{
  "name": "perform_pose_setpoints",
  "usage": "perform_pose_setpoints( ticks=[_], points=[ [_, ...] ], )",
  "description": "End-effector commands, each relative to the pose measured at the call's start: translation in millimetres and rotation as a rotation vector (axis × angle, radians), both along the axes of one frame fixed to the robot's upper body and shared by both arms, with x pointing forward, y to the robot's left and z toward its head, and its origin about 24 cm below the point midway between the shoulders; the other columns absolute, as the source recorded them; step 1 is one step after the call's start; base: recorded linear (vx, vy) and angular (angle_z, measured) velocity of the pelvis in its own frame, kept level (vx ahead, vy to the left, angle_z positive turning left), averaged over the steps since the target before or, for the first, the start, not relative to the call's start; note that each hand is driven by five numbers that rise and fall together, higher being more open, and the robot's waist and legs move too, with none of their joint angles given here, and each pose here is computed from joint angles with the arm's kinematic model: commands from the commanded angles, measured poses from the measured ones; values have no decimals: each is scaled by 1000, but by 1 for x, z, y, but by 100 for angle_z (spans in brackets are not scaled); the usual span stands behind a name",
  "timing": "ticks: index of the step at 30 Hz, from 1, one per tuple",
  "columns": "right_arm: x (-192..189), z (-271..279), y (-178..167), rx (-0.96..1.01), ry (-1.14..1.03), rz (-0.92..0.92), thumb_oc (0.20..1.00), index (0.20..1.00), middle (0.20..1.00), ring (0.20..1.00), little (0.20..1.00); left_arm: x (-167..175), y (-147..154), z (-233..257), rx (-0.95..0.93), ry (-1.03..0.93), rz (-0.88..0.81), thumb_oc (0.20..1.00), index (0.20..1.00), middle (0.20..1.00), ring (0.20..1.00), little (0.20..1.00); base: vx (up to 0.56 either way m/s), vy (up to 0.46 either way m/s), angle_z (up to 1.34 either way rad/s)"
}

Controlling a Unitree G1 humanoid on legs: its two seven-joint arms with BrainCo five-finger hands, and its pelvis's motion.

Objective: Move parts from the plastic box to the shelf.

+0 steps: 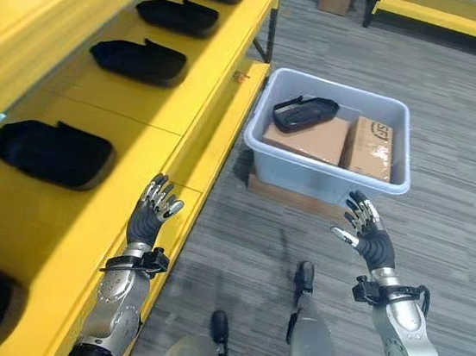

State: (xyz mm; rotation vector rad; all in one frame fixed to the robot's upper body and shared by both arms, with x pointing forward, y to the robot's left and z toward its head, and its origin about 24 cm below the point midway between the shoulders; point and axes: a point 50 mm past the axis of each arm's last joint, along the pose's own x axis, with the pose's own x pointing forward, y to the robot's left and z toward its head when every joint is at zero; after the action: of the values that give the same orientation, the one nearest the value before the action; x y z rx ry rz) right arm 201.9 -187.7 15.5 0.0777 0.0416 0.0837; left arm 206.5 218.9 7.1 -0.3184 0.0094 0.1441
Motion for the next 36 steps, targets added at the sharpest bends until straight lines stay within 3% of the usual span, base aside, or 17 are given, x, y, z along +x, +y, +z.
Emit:
perform_pose_setpoints(
  ticks=[1,21,30,36],
  points=[
    [18,29,-7,-12,-161,-50,1000,1000,1000,1000,1000,4,-4,25,15,-130,-20,1000,1000,1000,1000,1000,243,-171,35],
    [17,40,-23,-82,-200,-59,1000,1000,1000,1000,1000,6,-10,28,-56,-142,-23,1000,1000,1000,1000,1000,178,-170,-3],
    [13,46,-30,-178,-230,-71,1000,1000,1000,1000,1000,3,-7,24,-25,-138,-12,1000,1000,1000,1000,1000,254,228,-40],
    [7,32,-15,-94,-159,-14,1000,1000,1000,1000,1000,3,2,34,4,-171,-18,1000,1000,1000,1000,1000,267,409,-64]
  ],
)
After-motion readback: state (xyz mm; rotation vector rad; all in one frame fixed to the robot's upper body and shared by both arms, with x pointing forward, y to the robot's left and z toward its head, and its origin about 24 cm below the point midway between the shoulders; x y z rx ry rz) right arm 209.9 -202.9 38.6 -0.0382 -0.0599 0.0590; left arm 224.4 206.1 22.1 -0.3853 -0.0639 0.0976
